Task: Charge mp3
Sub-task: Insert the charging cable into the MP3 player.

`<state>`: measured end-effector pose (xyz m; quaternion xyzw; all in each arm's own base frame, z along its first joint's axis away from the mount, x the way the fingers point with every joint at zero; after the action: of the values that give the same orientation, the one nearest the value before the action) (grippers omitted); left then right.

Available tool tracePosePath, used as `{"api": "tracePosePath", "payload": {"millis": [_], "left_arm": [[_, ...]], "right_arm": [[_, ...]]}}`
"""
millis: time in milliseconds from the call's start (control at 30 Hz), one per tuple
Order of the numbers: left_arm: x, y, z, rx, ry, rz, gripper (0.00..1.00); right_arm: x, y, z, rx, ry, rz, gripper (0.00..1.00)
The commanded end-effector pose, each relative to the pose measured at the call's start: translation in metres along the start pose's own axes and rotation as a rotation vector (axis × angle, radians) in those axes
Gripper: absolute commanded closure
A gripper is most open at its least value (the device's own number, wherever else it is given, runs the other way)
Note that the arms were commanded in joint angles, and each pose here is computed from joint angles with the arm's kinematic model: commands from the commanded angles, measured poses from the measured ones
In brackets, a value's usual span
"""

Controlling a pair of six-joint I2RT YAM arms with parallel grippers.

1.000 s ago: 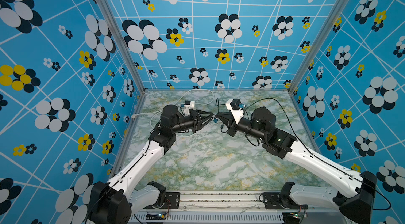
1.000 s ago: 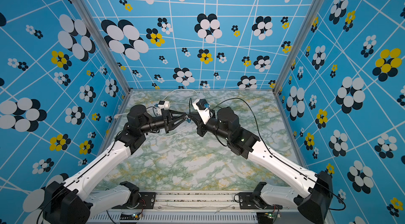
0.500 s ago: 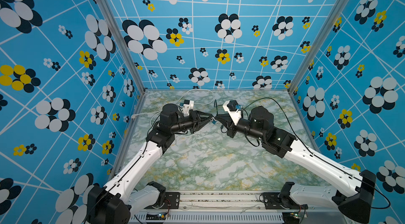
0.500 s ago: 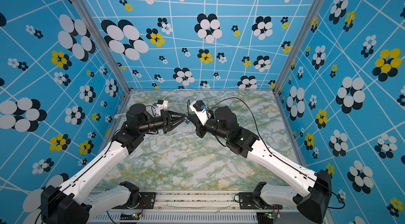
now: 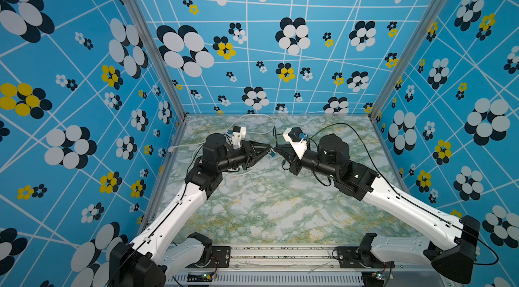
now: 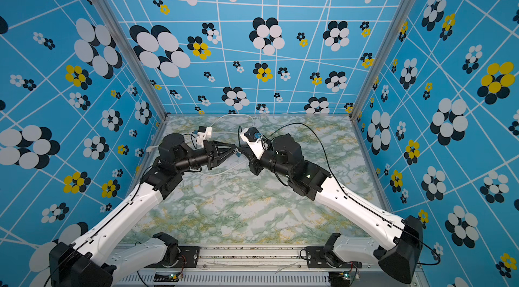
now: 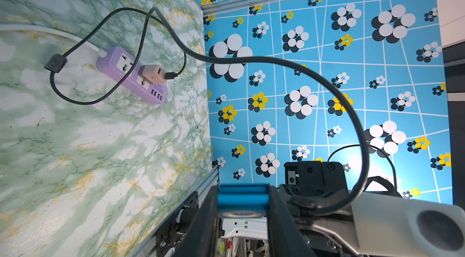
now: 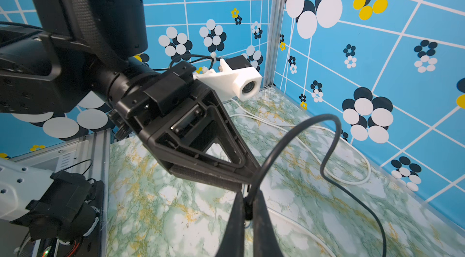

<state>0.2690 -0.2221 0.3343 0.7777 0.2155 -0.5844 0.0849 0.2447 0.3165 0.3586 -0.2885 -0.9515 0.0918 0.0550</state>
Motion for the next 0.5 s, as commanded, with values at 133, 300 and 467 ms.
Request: {"api": "tracePosePath", "payload": {"millis": [133, 300, 467], "left_arm": [[-0.099, -0.035, -0.011, -0.127, 0.28, 0.301, 1.0], [-0.106, -0.036, -0.011, -0.127, 0.278, 0.343, 1.0], [-0.109, -0.039, -0.017, -0.174, 0.27, 0.366, 1.0]], "right_arm": [[-0.006, 0.01, 0.098, 0.351, 0.002, 0.046, 1.0], [-0.006, 0.013, 0.1, 0.35, -0.012, 0.046, 1.0], [-0.008, 0.019, 0.104, 0.399, 0.033, 0.061, 1.0]]}}
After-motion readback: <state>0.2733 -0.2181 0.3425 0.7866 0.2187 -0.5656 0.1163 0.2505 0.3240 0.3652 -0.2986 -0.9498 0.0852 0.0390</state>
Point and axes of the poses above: each gripper's point midway between its finger pads, its own y axis out along the fingers, its own x axis along the line the jaws close on, z = x × y, the point moved 2 cm from there along -y, back along the fingers, and after that the axes turned 7 degrees about y, right-handed, at the moved point
